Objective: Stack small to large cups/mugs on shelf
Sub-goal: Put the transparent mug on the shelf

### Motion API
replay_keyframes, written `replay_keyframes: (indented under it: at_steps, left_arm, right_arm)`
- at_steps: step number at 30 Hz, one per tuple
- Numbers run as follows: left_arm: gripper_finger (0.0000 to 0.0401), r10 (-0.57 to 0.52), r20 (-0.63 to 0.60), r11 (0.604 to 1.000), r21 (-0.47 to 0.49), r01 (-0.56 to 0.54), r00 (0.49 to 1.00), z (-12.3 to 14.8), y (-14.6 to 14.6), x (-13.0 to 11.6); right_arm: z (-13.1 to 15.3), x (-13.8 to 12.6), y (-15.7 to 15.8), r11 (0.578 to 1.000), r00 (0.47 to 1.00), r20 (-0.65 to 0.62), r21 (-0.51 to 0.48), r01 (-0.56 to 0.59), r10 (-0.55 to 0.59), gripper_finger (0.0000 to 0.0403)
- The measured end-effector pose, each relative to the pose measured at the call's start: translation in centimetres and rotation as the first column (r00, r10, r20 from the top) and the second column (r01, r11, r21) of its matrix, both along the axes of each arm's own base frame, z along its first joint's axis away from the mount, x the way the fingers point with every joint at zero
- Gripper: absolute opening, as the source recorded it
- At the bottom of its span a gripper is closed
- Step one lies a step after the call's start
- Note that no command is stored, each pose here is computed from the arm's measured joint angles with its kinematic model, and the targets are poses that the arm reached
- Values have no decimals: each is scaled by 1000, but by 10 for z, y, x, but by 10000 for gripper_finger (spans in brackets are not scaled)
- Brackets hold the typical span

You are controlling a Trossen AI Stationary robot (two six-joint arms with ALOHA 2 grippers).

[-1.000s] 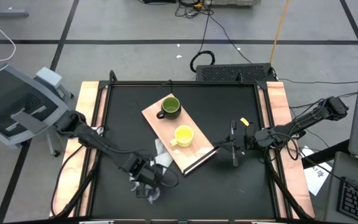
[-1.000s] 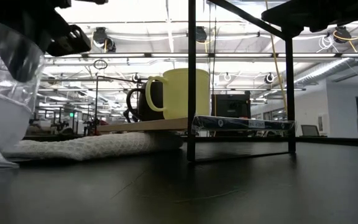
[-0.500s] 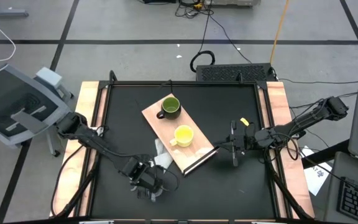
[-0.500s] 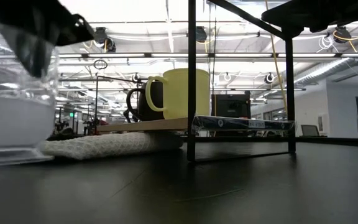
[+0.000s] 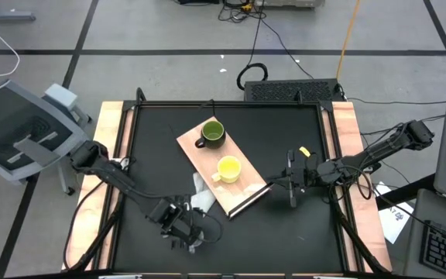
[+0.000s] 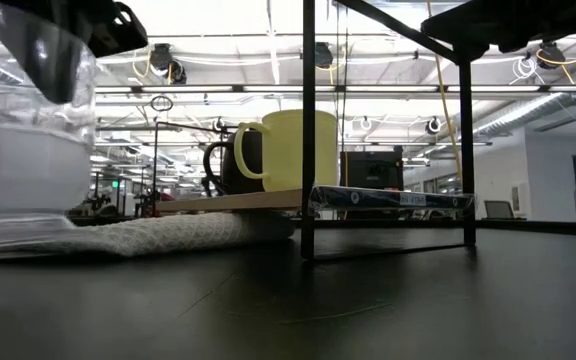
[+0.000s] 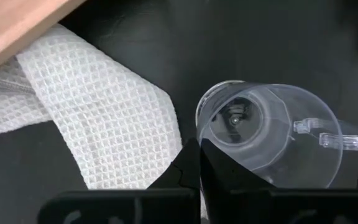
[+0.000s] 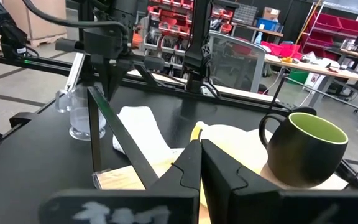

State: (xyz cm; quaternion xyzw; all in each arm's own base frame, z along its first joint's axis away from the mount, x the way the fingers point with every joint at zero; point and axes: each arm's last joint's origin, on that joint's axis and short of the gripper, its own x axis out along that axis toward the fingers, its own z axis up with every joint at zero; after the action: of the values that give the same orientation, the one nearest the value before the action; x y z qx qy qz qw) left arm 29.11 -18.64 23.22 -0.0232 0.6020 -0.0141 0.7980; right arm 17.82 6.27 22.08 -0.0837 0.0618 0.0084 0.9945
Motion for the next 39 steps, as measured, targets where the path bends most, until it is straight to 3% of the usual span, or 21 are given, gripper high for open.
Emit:
replay_keyframes:
  at_steps: [24,39]
  left_arm:
    - [2,74,-73,997,23,-72,995,-16,-8,-1]
    - [121,61,15,998,29,-61,998,5,-16,6]
  right_arm:
    - [-1,0,0,1000,1000,-14,-5,0,0,0]
    - [-1,0,0,1000,1000,-14,20,3,-3,0]
